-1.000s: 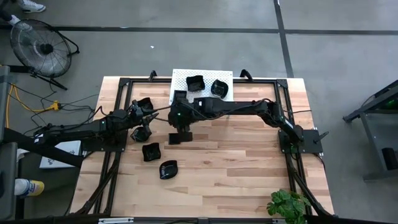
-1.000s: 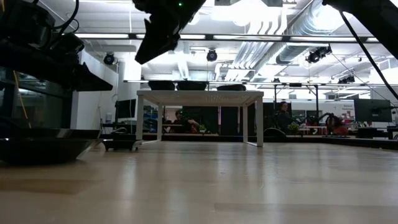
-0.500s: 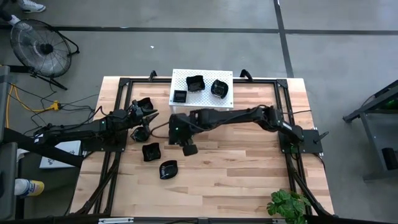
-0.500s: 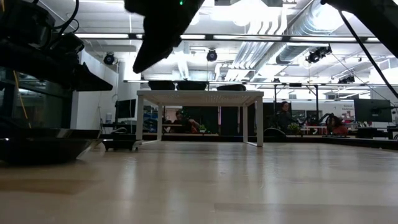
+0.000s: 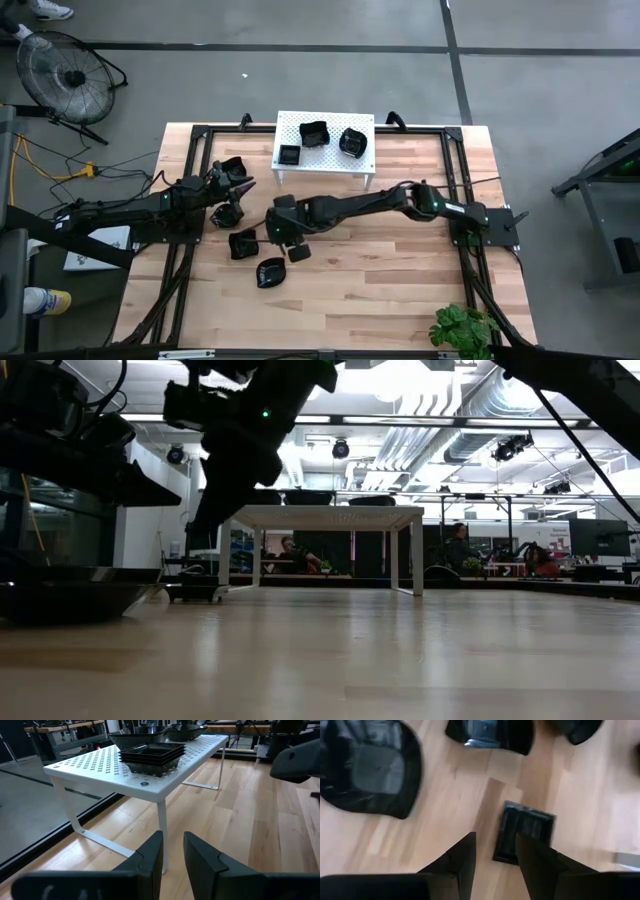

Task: Pick & Place Mini shaped plates
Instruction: Stack the square plate on top of the other square plates on the shelf

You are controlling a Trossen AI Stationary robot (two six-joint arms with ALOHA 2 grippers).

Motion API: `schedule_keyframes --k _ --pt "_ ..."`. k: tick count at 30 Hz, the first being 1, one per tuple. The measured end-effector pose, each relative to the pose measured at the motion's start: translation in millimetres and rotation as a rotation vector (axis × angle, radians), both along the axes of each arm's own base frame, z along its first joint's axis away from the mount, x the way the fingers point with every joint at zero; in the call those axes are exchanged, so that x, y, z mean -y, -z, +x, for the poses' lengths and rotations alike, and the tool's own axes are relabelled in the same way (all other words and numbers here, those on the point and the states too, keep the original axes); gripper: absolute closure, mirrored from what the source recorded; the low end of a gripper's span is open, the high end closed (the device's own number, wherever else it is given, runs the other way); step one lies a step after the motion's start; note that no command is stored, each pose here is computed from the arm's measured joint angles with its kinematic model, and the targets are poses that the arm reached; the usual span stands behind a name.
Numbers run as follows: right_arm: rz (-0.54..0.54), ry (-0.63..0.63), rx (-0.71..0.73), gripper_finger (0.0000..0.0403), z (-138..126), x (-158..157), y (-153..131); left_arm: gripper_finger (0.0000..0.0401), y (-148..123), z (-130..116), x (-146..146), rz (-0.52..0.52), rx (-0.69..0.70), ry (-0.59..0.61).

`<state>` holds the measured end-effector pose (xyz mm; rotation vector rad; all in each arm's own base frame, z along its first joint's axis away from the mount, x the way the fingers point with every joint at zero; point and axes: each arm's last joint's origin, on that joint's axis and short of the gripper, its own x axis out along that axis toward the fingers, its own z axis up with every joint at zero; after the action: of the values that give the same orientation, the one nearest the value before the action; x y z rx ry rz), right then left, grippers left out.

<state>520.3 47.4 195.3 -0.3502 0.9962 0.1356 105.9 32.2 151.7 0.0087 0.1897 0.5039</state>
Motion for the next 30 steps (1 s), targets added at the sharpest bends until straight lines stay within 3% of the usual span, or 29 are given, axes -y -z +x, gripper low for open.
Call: schedule_keyframes --k 15,30 --pt "-0.115 0.055 0.001 0.0269 7.4 -10.1 27.2 0.0328 0.2 0.1 0.2 -0.002 -0.001 0.008" --pt "-0.155 0.085 -0.031 0.0269 10.4 -7.0 49.7 0.0328 0.1 0.1 0.3 -0.002 -0.001 0.012"
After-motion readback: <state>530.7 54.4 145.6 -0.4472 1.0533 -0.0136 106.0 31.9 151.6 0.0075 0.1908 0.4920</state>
